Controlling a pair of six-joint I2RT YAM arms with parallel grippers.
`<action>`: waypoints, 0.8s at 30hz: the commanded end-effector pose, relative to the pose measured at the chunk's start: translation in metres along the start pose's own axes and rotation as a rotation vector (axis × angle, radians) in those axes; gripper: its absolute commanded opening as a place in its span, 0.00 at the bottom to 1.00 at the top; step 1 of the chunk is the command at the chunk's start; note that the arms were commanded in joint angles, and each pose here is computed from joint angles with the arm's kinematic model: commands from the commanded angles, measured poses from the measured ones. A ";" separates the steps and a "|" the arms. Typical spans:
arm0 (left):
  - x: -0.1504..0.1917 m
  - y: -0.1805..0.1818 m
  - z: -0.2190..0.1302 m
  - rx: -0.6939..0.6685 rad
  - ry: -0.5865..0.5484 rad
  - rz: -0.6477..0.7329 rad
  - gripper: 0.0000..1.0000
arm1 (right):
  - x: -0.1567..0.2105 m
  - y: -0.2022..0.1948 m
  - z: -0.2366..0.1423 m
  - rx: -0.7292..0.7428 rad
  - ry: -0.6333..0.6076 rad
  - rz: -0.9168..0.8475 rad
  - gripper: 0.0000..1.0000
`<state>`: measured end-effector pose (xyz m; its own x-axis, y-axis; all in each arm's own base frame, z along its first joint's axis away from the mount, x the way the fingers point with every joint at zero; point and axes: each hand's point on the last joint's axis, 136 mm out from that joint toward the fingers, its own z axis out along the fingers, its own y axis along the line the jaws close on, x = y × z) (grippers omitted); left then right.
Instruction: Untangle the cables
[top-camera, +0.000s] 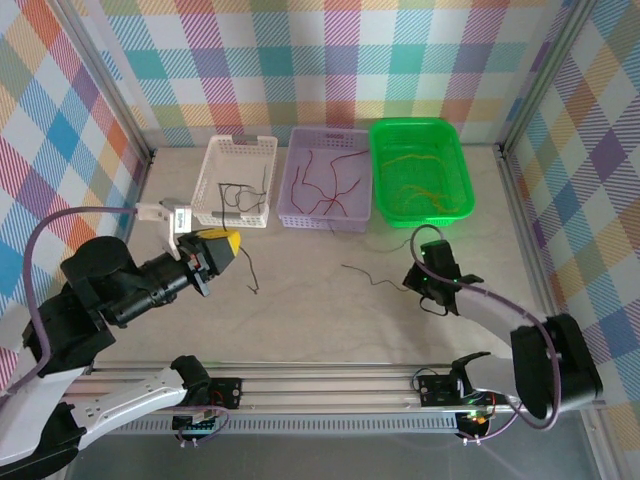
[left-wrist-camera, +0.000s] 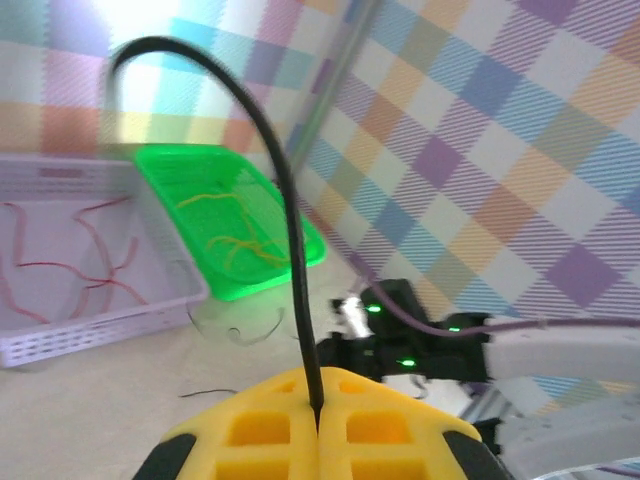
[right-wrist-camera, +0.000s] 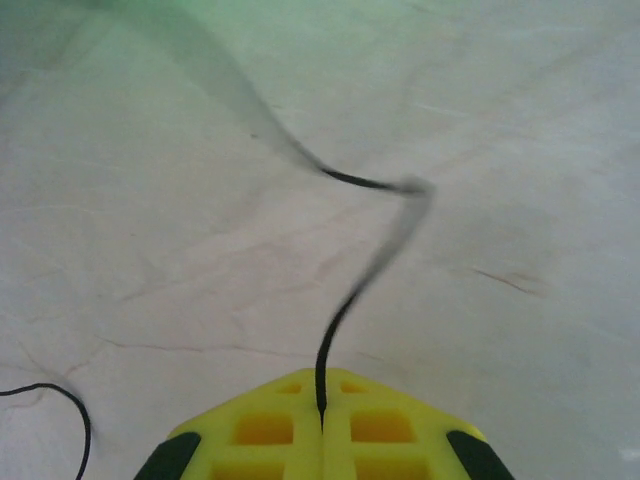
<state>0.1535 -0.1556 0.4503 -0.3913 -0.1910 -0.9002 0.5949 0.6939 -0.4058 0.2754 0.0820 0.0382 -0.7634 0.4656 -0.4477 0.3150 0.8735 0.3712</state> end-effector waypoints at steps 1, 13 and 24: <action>-0.006 0.026 -0.013 -0.156 -0.014 0.079 0.00 | -0.001 -0.021 -0.016 0.050 -0.023 0.059 0.00; -0.023 0.040 0.024 -0.275 -0.041 0.190 0.00 | -0.027 0.013 -0.072 -0.159 -0.164 0.024 0.00; -0.039 0.071 0.071 -0.352 -0.035 0.182 0.00 | -0.054 0.072 -0.149 -0.418 -0.244 -0.093 0.00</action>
<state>0.2489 -0.1495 0.4262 -0.3251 -0.0266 -0.9453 0.3654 0.9185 -0.1515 0.2586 0.0874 0.1789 -0.6084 0.4915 -0.6231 0.0631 0.8127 0.5793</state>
